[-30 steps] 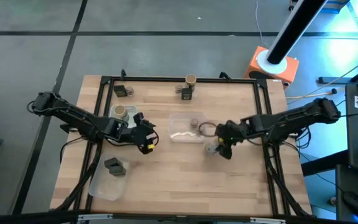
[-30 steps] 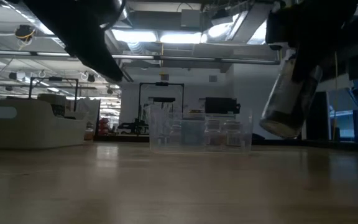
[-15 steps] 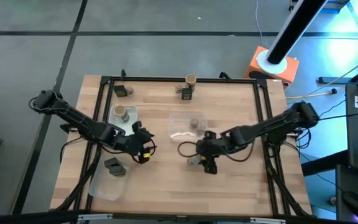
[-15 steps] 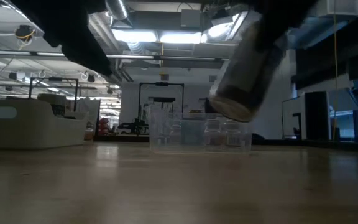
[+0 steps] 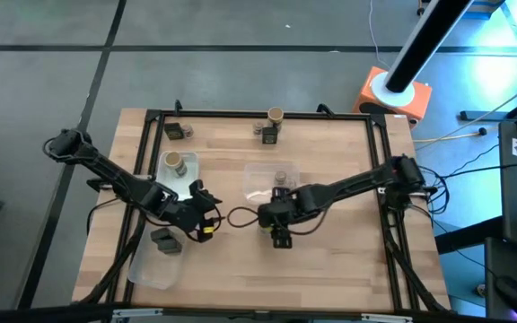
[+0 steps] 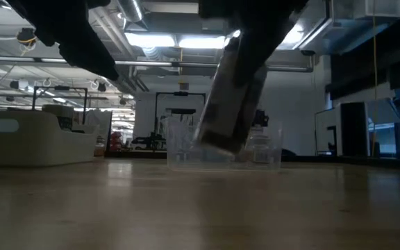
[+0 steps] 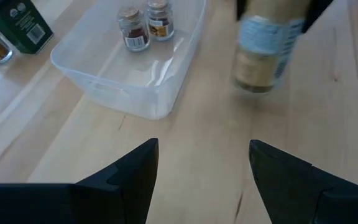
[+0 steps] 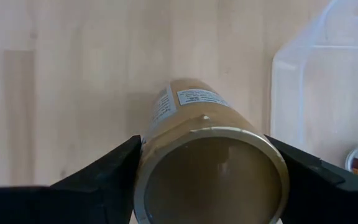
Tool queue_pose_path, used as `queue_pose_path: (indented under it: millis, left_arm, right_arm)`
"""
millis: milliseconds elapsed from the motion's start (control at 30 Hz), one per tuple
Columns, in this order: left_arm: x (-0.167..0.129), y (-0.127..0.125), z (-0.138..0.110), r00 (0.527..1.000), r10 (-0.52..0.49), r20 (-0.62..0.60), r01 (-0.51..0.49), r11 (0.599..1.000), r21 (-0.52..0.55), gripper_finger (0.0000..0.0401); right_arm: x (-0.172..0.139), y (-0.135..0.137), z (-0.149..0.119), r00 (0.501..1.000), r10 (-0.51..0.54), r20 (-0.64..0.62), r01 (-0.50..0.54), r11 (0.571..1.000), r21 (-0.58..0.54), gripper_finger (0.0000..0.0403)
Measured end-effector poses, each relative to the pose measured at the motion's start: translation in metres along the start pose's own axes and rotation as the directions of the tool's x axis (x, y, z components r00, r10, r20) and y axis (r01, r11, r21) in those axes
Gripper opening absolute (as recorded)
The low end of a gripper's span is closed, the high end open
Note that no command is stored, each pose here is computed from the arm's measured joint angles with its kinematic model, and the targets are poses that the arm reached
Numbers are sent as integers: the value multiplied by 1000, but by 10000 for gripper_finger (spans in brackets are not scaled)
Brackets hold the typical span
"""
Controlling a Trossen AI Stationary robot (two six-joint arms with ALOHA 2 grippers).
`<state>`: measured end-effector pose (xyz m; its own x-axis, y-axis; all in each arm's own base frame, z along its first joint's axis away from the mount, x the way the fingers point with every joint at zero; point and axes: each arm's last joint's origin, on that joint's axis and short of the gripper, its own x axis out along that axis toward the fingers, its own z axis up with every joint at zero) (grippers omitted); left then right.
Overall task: Sort spices by type
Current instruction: Put the gold seasoning bottle into the white bin
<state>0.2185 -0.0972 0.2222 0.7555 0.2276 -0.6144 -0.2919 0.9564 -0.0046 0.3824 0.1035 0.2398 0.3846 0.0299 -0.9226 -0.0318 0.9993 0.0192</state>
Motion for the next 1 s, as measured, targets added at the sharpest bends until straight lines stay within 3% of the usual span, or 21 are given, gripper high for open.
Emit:
queue_pose_path:
  millis: [267, 767, 1000]
  left_arm:
    - [0, 0, 1, 1000, -4, 7, 4, 1000, 1, 235]
    - [0, -1, 1, 1000, -6, 12, 6, 1000, -2, 235]
    - [0, -1, 1, 1000, -6, 13, 6, 1000, -3, 235]
  right_arm:
    - [20, -14, 1, 998, -29, -63, 30, 999, 30, 302]
    - [20, -13, 1, 998, -38, -59, 38, 999, -1, 308]
    - [-5, -12, -5, 997, -40, -67, 40, 999, 0, 309]
